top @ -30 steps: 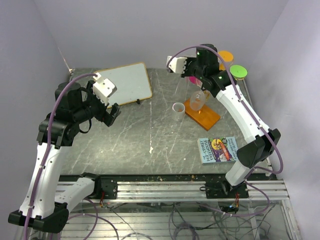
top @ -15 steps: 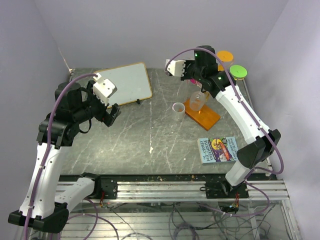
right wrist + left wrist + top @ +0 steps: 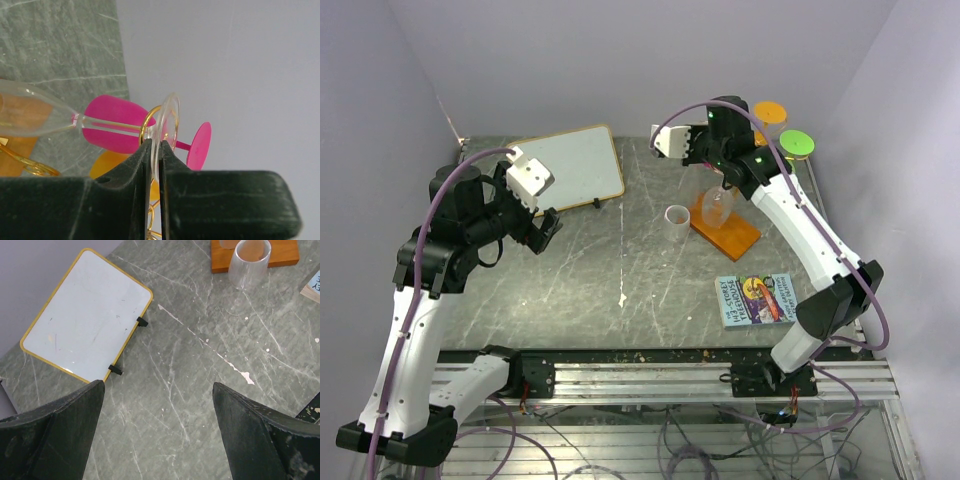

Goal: Place the wine glass upside down on the wine glass rack

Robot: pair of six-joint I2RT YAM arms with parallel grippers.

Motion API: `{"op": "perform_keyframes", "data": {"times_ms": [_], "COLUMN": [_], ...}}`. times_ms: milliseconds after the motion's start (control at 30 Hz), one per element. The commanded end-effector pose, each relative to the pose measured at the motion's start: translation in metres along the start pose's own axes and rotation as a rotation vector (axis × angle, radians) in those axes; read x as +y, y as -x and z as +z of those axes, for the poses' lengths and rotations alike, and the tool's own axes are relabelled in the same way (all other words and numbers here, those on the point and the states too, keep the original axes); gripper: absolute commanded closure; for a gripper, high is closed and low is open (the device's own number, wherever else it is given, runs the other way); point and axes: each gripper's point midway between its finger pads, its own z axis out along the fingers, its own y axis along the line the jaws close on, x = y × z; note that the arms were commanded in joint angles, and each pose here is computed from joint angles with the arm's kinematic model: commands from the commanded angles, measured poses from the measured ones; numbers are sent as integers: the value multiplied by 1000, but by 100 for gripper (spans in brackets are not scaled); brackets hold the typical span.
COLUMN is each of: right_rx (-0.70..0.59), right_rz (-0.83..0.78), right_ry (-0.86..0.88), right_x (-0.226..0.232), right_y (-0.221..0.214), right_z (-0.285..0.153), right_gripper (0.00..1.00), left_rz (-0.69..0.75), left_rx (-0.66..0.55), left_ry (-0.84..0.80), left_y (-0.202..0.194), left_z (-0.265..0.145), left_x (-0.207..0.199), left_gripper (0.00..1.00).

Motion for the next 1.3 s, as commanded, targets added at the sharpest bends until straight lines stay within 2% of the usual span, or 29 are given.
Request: {"op": "perform_keyframes", "data": {"times_ms": [0, 500, 1267], "right_rx": [8, 13, -18], "right_rz": [-14, -26, -29], "right_ry": [-45, -38, -13], "right_x": [-11, -11, -13], "right_y": [0, 0, 8], "right_z": [-12, -13, -22], "right_gripper": [90, 75, 67], "left_rz": [23, 27, 27], "left_rx": [-35, -30, -23], "left_ry": [-6, -3, -13], "left_y": [9, 6, 3], "left_z": [-7, -8, -6], "left_x": [-1, -2, -3], "left_gripper": [0, 0, 0]}}
